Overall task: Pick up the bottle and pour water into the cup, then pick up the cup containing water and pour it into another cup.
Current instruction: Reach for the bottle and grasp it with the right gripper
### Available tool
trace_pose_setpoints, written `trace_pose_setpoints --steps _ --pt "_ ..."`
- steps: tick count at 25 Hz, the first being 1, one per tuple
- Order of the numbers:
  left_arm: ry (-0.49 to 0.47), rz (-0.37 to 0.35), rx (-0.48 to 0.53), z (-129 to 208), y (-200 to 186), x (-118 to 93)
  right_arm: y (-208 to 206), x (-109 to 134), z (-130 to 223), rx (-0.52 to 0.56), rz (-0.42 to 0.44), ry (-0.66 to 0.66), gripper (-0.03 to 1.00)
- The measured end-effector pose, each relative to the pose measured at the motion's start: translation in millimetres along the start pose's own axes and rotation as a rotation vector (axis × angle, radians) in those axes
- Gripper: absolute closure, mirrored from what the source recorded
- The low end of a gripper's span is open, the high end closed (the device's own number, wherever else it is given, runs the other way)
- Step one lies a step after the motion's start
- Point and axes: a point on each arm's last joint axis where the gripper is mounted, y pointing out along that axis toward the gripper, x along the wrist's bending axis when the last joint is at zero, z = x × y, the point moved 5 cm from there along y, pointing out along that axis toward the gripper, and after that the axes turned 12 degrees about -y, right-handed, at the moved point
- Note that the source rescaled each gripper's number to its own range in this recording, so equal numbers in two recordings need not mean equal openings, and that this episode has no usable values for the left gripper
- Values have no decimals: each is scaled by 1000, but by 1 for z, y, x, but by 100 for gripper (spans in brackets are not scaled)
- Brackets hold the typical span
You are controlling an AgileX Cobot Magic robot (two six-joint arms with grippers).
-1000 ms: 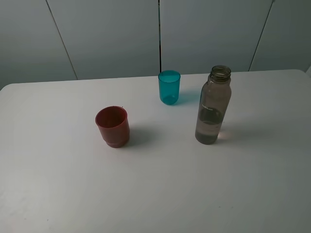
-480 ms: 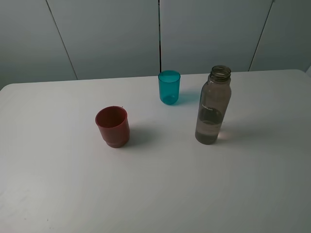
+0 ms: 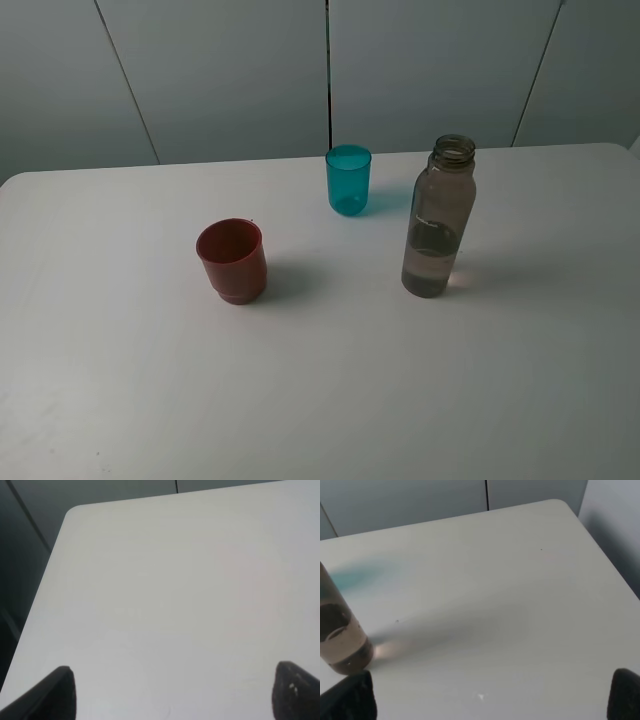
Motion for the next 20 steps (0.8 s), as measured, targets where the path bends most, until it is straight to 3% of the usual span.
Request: trace_pose_setpoints --steps 13,20 --pt "0 0 0 0 0 0 0 2 -1 -9 -16 -12 -3" --pt "-2 0 0 0 0 0 4 5 -19 -68 -44 -135 -3"
